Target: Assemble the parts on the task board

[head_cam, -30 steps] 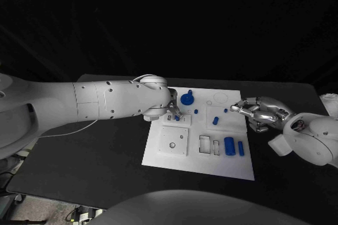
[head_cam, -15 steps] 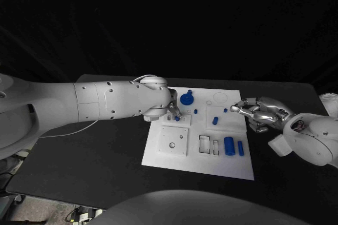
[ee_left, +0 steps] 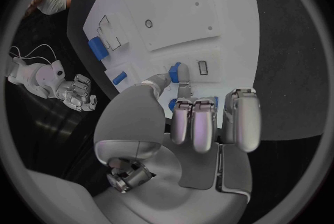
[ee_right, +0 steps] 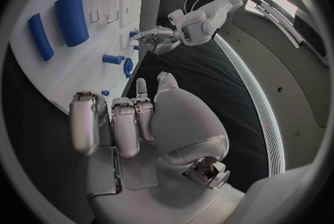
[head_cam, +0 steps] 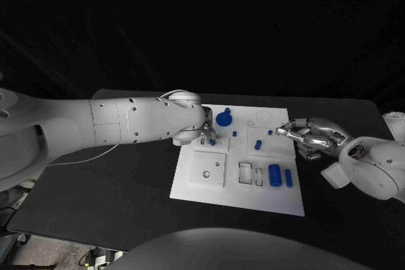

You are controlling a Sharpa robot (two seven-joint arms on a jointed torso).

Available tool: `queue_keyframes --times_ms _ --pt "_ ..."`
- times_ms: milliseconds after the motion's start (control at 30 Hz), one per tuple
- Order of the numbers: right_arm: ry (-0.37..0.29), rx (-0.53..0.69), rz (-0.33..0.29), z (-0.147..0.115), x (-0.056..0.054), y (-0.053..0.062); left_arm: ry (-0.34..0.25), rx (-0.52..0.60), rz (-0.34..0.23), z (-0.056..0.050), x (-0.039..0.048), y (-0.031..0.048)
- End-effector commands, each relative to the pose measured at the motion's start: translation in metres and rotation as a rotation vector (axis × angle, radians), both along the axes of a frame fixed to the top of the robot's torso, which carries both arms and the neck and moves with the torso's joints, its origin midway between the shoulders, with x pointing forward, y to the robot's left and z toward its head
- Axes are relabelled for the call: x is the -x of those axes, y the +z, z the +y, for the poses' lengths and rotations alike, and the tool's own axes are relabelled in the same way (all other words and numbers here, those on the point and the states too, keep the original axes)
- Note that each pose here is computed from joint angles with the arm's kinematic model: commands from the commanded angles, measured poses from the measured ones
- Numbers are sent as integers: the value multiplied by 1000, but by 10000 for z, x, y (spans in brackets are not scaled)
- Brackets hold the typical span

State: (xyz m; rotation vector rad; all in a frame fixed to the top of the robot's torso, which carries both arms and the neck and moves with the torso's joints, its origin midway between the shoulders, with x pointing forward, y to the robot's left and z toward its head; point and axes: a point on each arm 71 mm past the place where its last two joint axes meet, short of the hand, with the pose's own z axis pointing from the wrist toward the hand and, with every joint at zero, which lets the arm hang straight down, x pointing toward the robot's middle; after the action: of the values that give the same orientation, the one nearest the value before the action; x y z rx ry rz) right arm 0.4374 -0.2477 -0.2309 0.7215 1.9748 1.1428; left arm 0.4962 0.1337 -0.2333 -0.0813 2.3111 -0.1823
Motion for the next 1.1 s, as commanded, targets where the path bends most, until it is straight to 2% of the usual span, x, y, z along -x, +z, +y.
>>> queue_keyframes --times_ms 33,233,633,1100 --pt "18 -5 4 11 11 -8 105 -96 24 81 23 -28" --pt "18 -5 5 6 15 -17 114 -78 7 92 40 -16" --pt "16 -6 7 -8 22 -42 119 -37 -48 114 130 36" --pt "12 -3 11 -28 18 -71 128 -24 -96 163 141 68"
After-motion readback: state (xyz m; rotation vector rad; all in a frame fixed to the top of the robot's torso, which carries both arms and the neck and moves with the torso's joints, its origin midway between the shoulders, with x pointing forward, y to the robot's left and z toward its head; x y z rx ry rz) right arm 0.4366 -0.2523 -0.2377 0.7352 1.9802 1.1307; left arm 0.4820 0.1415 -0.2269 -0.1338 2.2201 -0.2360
